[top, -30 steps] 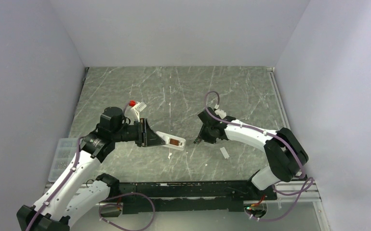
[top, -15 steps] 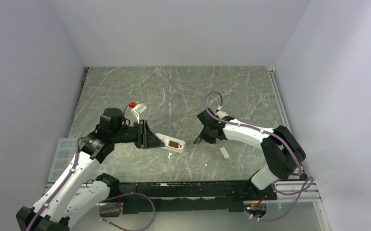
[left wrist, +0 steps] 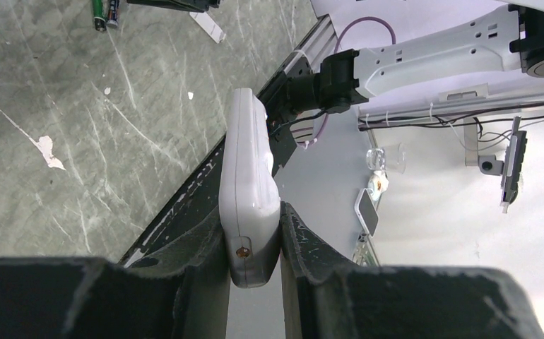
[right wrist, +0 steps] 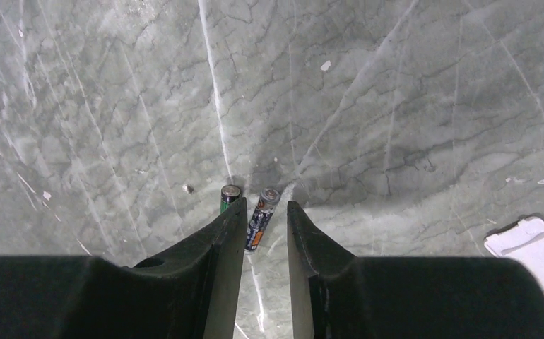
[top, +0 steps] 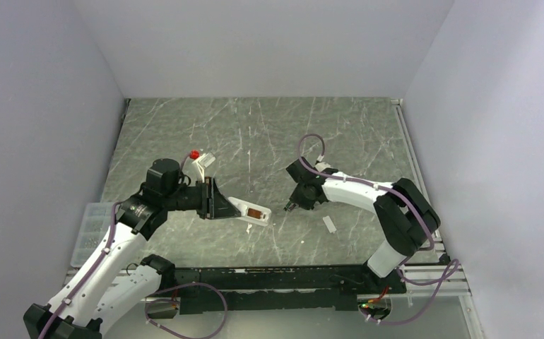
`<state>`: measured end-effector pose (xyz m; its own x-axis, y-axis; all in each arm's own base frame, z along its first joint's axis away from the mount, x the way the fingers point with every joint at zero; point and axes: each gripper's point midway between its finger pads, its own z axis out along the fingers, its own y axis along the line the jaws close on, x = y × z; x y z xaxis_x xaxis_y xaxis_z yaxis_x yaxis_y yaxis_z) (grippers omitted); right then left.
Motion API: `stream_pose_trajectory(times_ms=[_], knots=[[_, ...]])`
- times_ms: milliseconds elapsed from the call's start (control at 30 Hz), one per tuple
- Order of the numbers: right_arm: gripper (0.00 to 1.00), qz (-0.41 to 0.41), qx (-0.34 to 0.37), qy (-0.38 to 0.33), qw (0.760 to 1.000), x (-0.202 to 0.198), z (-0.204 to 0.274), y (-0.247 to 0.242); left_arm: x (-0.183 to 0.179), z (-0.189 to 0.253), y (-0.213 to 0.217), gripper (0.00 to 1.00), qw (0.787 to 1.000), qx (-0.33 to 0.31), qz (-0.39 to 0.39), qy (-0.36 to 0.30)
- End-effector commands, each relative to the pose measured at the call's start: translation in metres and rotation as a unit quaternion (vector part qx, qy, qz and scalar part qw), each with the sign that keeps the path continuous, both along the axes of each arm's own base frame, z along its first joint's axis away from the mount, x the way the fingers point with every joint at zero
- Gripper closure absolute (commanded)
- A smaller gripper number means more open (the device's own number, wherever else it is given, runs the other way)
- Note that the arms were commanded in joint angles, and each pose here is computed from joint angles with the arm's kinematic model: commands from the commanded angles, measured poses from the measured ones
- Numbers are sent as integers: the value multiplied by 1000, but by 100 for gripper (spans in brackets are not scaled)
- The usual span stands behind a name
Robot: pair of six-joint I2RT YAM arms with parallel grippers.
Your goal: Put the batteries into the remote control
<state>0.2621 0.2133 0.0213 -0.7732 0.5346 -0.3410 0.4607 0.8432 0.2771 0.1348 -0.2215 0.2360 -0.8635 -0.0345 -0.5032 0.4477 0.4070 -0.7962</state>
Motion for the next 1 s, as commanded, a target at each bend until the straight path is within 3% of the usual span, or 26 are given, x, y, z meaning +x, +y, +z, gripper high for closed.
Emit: stream_pose_trajectory(times_ms=[0,467,700,967], knots=[[70,-17,3,-22,1000,18,7,3,-5,25,-1,100,999,-19,-21,-44],[81,22,-35,16,999,5,-16,-5,-6,23,-1,100,999,-18,-20,-42],[100,41,-40,17,998,1,-15,-7,-6,22,-1,100,999,-19,-20,-41],[100,93,-52,-9,994,-2,2,-11,-4,23,-1,100,999,-18,-17,-41]])
